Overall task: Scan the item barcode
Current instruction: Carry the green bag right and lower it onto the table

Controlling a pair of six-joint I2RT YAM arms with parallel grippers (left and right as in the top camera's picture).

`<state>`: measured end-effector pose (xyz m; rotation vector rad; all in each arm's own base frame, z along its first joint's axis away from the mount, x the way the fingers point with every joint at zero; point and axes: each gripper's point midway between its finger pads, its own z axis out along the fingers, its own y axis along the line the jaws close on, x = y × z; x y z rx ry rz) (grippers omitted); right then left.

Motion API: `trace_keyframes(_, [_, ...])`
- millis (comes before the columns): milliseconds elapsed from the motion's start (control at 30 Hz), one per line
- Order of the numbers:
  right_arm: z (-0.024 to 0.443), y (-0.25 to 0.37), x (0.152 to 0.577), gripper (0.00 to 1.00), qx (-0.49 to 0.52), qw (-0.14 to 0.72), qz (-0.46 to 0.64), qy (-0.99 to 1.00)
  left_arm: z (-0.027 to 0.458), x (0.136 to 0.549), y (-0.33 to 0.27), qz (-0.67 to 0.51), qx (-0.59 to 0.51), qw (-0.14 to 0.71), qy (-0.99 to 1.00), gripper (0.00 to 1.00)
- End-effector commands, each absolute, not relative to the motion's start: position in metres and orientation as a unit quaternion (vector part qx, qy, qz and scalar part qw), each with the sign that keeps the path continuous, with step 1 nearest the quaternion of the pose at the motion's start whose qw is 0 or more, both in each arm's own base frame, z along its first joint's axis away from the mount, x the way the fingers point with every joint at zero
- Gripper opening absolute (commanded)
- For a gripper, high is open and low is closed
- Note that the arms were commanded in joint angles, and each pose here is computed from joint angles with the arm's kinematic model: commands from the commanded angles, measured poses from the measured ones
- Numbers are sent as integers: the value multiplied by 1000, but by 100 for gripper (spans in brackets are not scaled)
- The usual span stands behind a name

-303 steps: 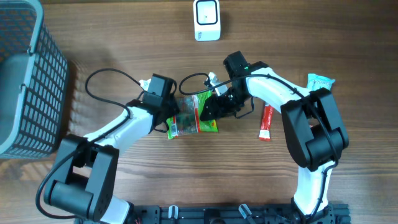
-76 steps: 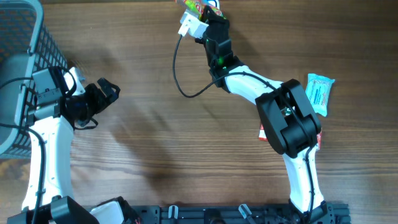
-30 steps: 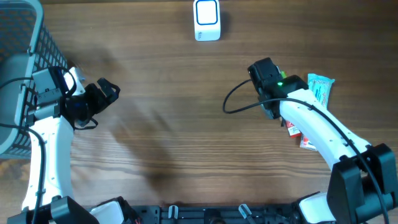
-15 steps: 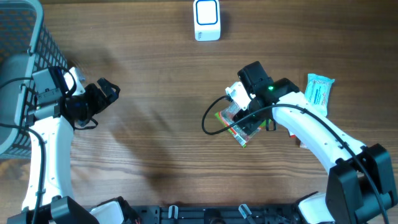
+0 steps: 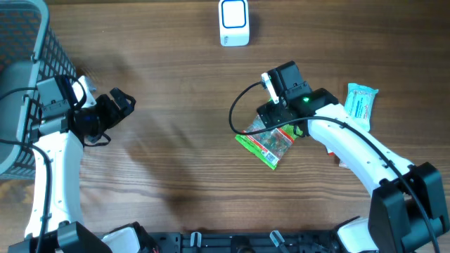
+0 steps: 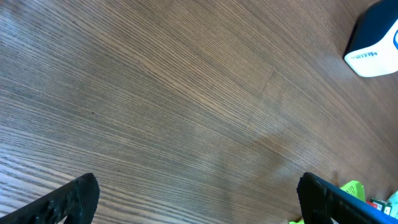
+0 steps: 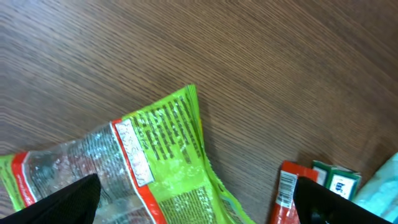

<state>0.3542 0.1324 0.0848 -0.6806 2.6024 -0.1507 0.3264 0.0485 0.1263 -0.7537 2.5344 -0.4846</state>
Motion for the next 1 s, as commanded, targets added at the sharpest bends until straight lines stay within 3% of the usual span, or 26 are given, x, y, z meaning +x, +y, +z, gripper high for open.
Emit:
trace_keyframes(0, [82,136,353,100,-230,220,-35,947,134,329,52,-169,-262,240,919,100])
trace_keyframes(667, [86,133,355,100,-225,225,-35,947,134,329,52,-169,-262,240,919,100])
trace_keyframes(800, [117,134,356,100,-219,265,-27,938,134,329,52,-169,-262,240,919,100])
trace_keyframes(967, [217,127,342,100,-198,396,0,896,134,329,52,-169,-262,240,919,100])
